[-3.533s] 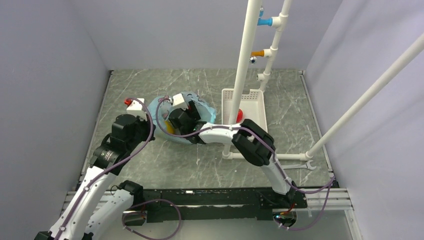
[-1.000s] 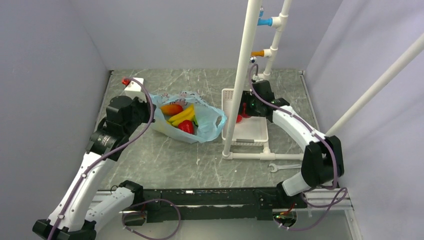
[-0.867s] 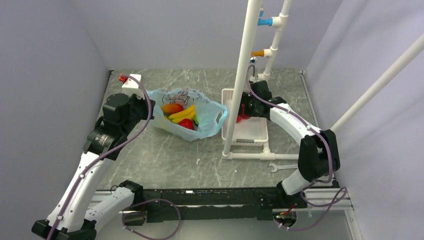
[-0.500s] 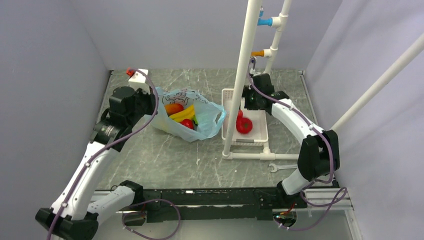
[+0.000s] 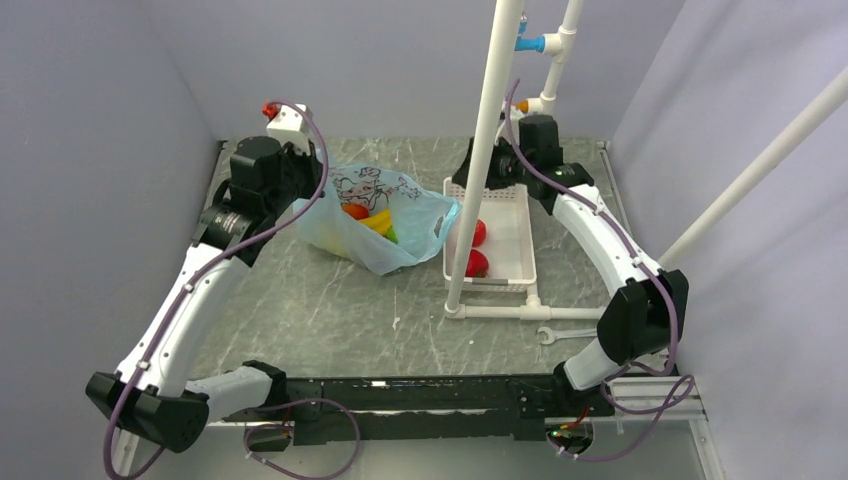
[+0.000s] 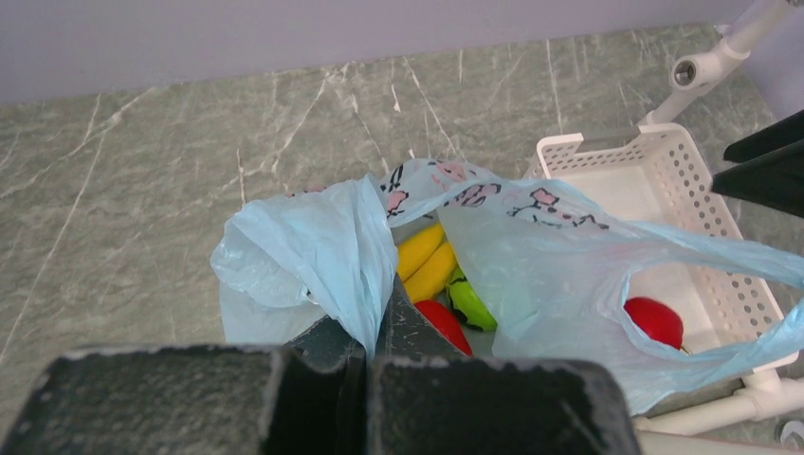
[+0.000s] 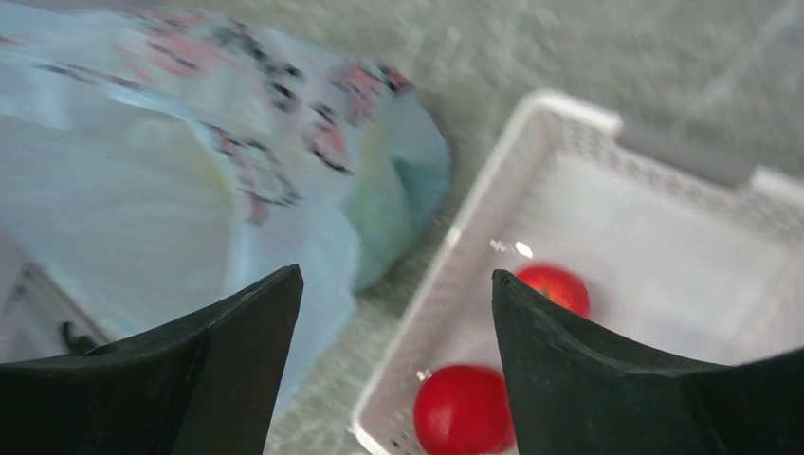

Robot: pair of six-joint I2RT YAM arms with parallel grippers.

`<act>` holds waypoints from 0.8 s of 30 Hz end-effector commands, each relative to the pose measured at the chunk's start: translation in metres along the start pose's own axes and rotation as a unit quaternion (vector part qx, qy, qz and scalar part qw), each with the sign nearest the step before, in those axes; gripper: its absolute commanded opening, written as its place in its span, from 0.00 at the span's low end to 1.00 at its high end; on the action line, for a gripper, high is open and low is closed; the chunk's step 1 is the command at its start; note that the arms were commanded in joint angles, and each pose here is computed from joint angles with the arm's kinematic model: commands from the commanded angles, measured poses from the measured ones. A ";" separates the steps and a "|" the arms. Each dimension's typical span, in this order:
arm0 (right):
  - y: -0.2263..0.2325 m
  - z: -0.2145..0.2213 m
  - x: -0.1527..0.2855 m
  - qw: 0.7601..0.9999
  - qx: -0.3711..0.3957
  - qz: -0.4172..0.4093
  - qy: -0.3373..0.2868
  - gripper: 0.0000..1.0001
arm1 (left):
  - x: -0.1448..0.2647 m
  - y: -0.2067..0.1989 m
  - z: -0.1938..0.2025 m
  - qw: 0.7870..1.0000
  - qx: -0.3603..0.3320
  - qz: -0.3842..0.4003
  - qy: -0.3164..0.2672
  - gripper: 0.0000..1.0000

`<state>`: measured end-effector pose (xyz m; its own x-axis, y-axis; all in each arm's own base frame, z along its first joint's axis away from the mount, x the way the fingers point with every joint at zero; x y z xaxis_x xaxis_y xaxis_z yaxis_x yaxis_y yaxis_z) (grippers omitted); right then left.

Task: Take the fake fruits out of the plastic bag
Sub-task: Place the fake fruit in the bin, then take out the fake fruit from the plastic bag.

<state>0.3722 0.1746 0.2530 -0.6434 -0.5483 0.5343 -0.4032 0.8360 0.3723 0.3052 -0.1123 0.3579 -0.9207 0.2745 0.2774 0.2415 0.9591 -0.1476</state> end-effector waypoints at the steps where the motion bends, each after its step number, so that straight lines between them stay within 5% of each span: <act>1: 0.058 -0.060 0.025 0.981 0.063 -0.161 -0.091 0.72 | -0.005 -0.006 -0.037 0.999 -0.003 0.009 -0.045 0.00; 8: 0.108 -0.079 0.023 0.952 0.119 -0.258 -0.115 0.60 | -0.023 0.001 -0.024 0.999 -0.025 0.001 -0.030 0.00; 15: 0.151 -0.043 -0.035 0.924 0.181 -0.336 -0.008 0.56 | -0.018 0.006 -0.007 0.999 -0.033 0.017 -0.017 0.00; 24: 0.144 0.026 -0.105 0.915 0.193 -0.345 0.081 0.50 | -0.036 -0.010 0.008 0.995 0.006 0.098 0.009 0.00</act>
<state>0.3698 0.3497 0.2423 -0.0937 -0.9239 0.3709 -0.8688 0.2578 0.4227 0.3241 -0.1157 0.3256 -0.8850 0.3357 0.3227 0.3074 0.9417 -0.1367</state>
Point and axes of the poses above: each gripper's point midway between its finger pads, its own x axis back along the fingers, its own y axis along the line the jaws close on, z = x × y, the point moved 4 cm from there along x, back along the fingers, and after that the axes turned 1 degree about x, right-handed, at the moved point
